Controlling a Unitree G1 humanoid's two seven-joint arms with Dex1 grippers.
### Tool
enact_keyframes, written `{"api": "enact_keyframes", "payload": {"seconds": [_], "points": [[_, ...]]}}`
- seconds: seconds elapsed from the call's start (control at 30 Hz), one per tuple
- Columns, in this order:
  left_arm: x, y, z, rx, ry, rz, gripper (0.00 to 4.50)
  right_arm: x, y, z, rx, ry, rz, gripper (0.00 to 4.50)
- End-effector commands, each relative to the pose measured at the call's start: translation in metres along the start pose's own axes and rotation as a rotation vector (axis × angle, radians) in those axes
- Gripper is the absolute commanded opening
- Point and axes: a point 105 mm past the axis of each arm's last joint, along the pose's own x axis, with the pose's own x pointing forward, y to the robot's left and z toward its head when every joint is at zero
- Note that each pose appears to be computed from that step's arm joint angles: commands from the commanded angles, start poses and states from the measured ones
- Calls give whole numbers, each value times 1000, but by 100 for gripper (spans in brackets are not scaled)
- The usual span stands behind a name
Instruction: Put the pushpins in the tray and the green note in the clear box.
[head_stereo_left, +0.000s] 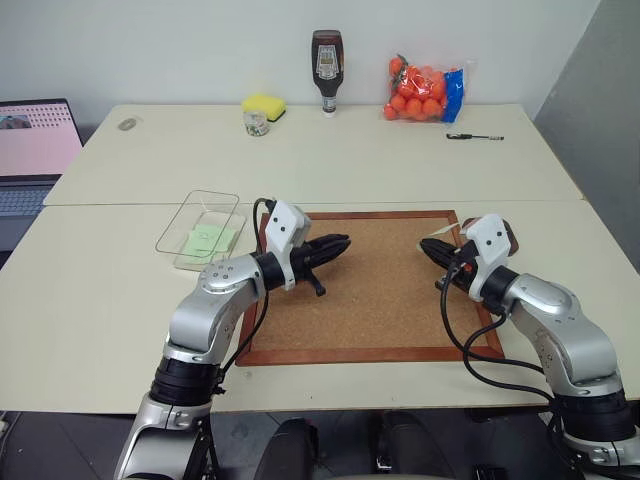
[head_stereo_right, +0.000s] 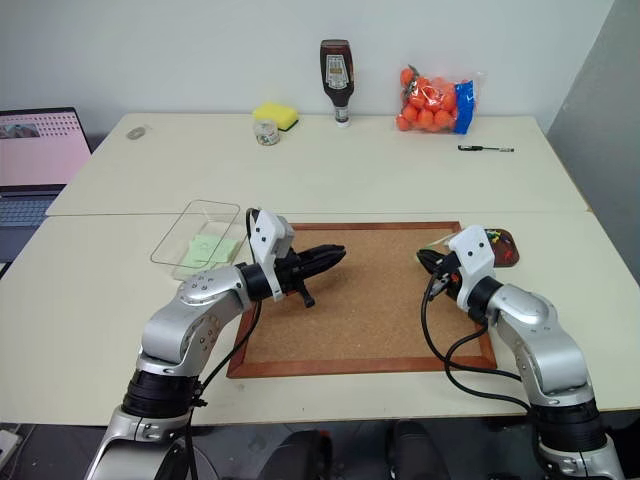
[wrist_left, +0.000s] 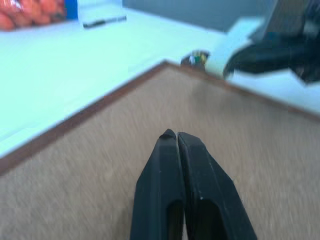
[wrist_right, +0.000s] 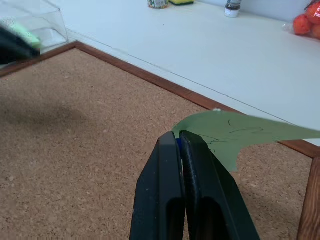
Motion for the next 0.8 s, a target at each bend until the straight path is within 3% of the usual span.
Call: {"api": "enact_keyframes", "payload": {"seconds": [0.03, 0.17, 0.4, 0.8], "points": [[5, -15, 28, 31, -79, -100, 112, 1, 3, 13, -93, -23, 10, 0], [10, -28, 29, 95, -72, -168, 205, 3, 7, 12, -130, -9, 15, 0], [28, -35, 28, 314, -111, -167, 331, 7, 14, 15, -155, -7, 39, 0], [69, -50, 22, 266, -167, -202, 331, 10, 23, 17, -164, -7, 70, 0]]}}
